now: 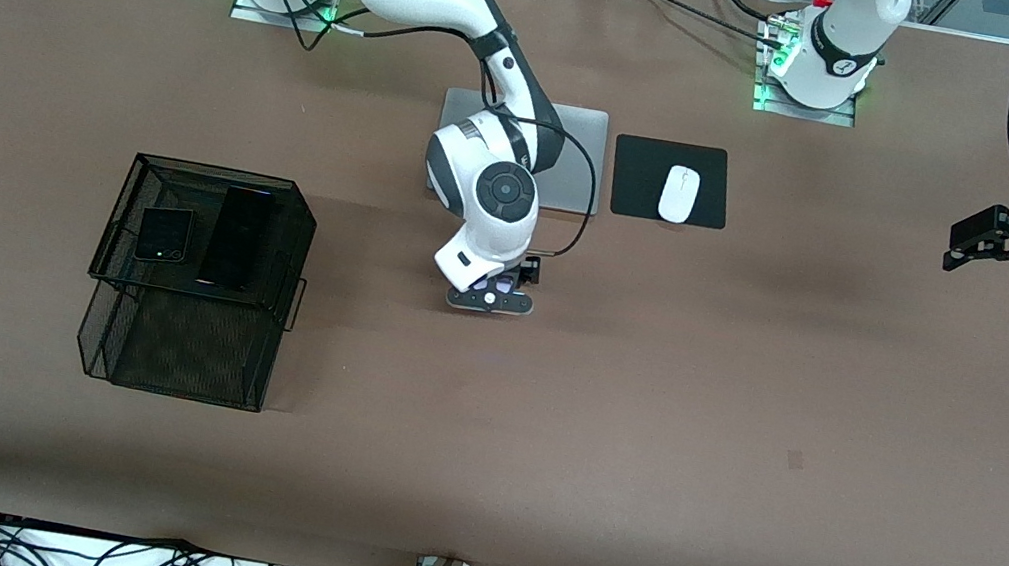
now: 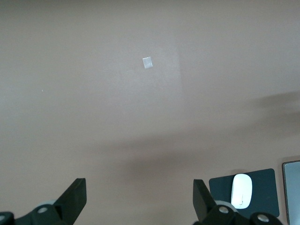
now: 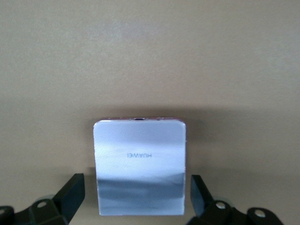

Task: Place phones with both arms
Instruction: 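Release the smartphone in the basket and grasp the Huawei with the right gripper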

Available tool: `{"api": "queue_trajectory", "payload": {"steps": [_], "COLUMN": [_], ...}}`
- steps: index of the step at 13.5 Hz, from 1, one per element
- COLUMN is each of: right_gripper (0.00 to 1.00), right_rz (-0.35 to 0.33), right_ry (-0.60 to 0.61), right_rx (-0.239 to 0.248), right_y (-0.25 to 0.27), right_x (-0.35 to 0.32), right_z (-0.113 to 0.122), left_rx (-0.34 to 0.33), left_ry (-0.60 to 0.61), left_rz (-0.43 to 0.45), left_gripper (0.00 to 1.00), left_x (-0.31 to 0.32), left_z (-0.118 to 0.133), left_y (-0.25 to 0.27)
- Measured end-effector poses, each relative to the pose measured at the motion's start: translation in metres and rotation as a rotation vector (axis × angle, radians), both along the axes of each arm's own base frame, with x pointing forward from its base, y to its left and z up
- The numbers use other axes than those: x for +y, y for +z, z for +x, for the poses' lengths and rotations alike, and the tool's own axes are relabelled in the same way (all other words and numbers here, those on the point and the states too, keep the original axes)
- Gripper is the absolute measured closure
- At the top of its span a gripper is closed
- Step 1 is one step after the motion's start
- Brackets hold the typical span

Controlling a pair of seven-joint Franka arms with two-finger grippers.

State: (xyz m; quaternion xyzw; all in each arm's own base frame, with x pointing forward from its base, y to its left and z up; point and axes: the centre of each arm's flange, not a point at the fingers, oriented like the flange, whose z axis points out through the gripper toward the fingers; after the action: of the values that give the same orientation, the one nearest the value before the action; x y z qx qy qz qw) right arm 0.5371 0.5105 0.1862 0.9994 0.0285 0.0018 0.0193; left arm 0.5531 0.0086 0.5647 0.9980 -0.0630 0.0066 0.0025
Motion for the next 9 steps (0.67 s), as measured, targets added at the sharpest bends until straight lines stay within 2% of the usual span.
{"api": "queue_trajectory", "payload": {"steps": [4, 5, 6, 9], "right_gripper": [0.01, 0.06, 0.16, 0.17], "right_rz": [0.003, 0.002, 0.004, 0.016], "right_ry": [-0.005, -0.005, -0.005, -0.004], "right_rx": [-0.010, -0.010, -0.013, -0.023], "right_y": [-0.010, -0.012, -0.012, 0.000], "right_x": [-0.005, -0.006, -0.006, -0.004], "right_z": [-0.001, -0.001, -0.001, 0.002], "left_rx": [0.003, 0.004, 0.004, -0.001], "left_ry": [0.001, 0.001, 0.002, 0.002], "left_rz": [0.000, 0.000, 0.000, 0.000], "left_gripper": [0.00, 0.00, 0.00, 0.00], "left_x": [0.000, 0.001, 0.001, 0.001], "left_z": [0.001, 0.001, 0.001, 0.003], "left_y": [-0.002, -0.002, -0.002, 0.000]}}
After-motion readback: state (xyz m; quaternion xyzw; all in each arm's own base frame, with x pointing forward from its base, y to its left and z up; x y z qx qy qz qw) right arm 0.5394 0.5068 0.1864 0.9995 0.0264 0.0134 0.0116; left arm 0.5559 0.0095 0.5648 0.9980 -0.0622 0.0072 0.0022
